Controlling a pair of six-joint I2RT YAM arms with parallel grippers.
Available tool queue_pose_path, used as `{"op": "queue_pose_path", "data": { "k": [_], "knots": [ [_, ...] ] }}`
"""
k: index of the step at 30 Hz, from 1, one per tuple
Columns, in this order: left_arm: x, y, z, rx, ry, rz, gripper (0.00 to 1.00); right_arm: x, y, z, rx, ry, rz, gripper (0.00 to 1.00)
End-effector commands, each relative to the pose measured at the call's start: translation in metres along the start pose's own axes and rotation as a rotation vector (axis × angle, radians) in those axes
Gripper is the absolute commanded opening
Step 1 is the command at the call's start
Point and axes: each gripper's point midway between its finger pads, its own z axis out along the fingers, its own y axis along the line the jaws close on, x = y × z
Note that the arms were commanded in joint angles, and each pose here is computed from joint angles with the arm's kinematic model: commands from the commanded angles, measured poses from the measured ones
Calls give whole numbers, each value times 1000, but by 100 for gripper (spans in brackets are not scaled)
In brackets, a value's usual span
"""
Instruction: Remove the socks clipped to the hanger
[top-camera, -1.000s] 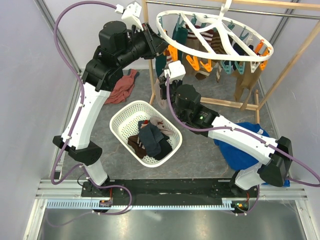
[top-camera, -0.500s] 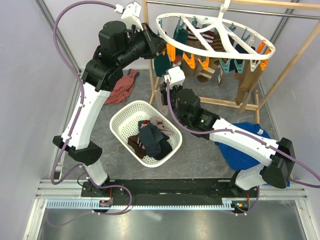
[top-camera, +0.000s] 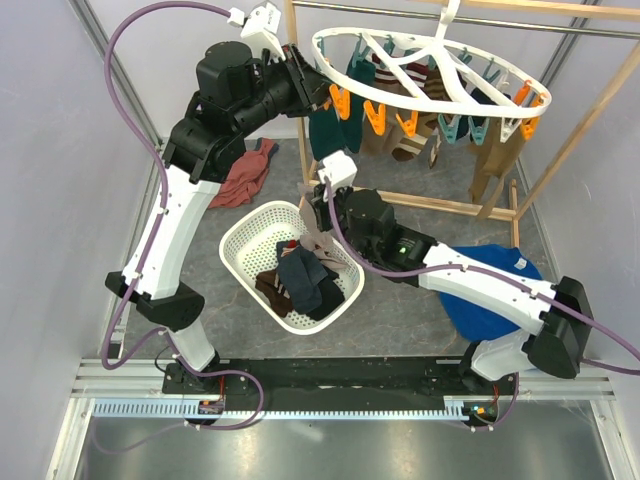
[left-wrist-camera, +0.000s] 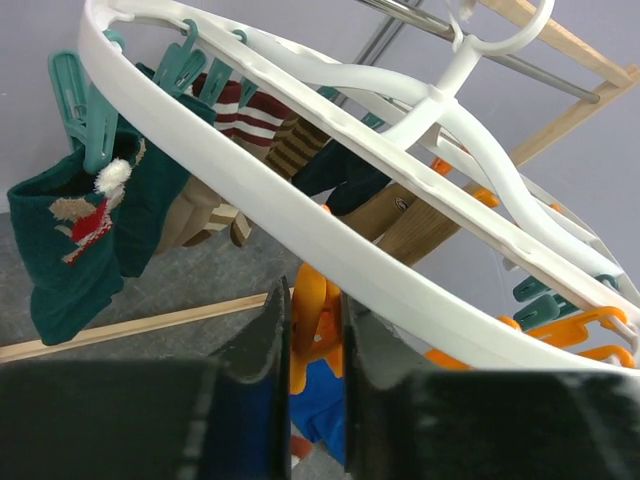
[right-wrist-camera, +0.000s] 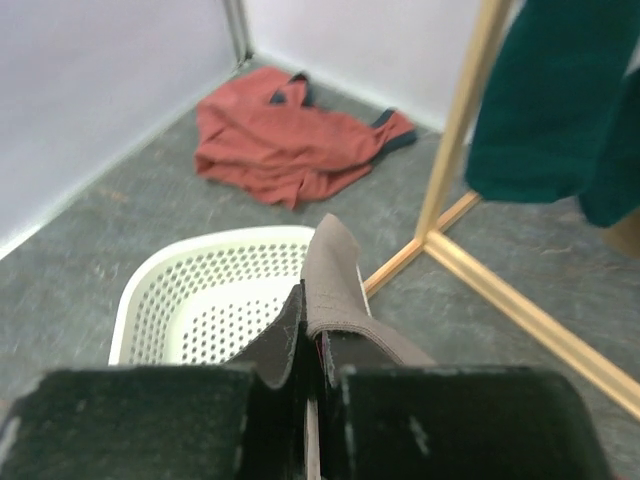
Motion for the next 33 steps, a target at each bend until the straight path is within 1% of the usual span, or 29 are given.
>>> {"op": "queue_pose_path", "data": {
  "k": [1,2,5,7,9,10,11,12,14,16,17,18,19,20,21,22,24,26,27,28,29,30,32,33],
  "knots": [
    [-21,-2,-17,-21,-72,30,34,29,25,6,-85,77,2,5],
    [-20,-1,-18,-27,-71,30,41,29,26,7,-88,78,0,5],
    [-22,-1,-23,-32,-78,30,50,41,33,16,-108,111,-16,7],
    [-22,-1,-27,-33,-78,30,53,54,40,23,-132,146,-11,9],
    [-19,2,-30,-45,-73,30,57,58,49,27,-161,167,3,14],
    [-21,1,-35,-47,-79,30,60,68,57,29,-190,198,11,17],
    [-22,3,-38,-60,-87,30,60,69,62,30,-204,203,14,23],
    [-16,8,-38,-74,-72,29,61,73,65,29,-216,217,15,26],
    [-18,10,-47,-90,-84,32,64,80,74,27,-260,237,16,30],
    [-11,20,-49,-130,-76,35,67,84,79,26,-298,246,-2,33],
    [-14,22,-56,-144,-91,33,67,86,82,25,-317,253,-6,34],
    [-8,27,-57,-163,-80,34,68,87,81,26,-314,257,-7,36],
    [-7,30,-60,-176,-83,33,72,85,81,27,-308,255,-7,42],
    [-11,31,-68,-191,-100,33,75,89,78,26,-292,273,-16,46],
    [-6,35,-69,-204,-92,33,76,89,76,26,-283,276,-19,49],
    [-5,37,-71,-212,-91,33,77,89,75,24,-280,281,-26,54],
    [-5,38,-78,-218,-95,39,78,82,70,20,-268,271,-33,59],
    [-3,39,-82,-221,-94,38,82,80,65,14,-250,274,-40,71],
    [-1,40,-88,-223,-93,38,84,67,59,8,-234,250,-36,77],
    [1,39,-90,-220,-89,38,86,66,55,2,-223,252,-38,90],
    [1,39,-93,-219,-89,38,87,60,51,-3,-213,244,-37,98],
    [6,41,-95,-219,-78,41,87,43,46,-13,-206,212,-19,98],
    [3,35,-109,-197,-93,47,91,29,34,-27,-160,207,-5,98],
    [8,37,-111,-196,-81,54,91,10,29,-38,-151,176,11,98]
  ]
}}
